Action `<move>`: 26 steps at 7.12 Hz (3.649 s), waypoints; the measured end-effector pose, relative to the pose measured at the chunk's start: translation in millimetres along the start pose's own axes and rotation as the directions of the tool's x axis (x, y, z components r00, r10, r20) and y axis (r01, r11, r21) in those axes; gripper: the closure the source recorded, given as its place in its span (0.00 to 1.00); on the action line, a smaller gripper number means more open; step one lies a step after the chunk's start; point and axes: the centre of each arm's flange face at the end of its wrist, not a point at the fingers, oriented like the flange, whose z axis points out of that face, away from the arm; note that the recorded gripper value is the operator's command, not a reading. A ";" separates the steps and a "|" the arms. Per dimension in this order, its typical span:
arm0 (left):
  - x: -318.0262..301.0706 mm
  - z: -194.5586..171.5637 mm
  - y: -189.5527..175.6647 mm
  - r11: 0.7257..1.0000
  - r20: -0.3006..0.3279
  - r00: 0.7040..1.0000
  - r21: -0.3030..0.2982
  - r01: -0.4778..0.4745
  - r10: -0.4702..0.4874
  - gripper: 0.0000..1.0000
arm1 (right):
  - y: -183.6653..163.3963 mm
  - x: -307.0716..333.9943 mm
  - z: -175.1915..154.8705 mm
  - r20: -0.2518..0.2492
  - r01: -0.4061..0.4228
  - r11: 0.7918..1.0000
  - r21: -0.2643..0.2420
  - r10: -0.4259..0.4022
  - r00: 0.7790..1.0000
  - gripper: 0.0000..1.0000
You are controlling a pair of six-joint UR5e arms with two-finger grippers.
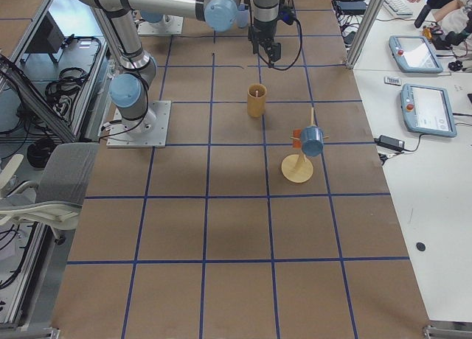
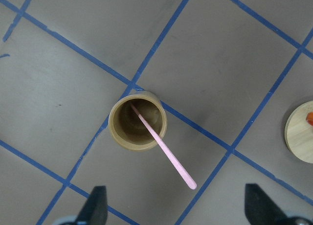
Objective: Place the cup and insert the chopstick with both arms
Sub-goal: 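Lower left gripper onto the blue cup while right gripper descends to the chopstick, then carry the blue cup to table center with left gripper while right grasps chopstick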
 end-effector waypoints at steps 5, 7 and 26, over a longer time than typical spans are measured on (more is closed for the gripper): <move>-26.9 61.1 19.8 0.988 -0.001 0.998 -0.138 0.067 -0.068 1.00 | 30.3 -0.5 74.0 -0.078 0.168 0.983 0.073 -0.162 0.984 0.03; -28.1 58.3 18.1 0.990 0.001 0.997 -0.124 0.072 -0.073 1.00 | 31.4 4.5 81.4 -0.067 0.265 0.959 0.100 -0.259 0.964 0.03; 278.6 1.2 18.7 0.981 -0.143 0.971 -0.042 0.187 -0.191 0.00 | 22.1 -1.5 25.4 0.090 0.316 0.944 0.098 -0.325 0.942 1.00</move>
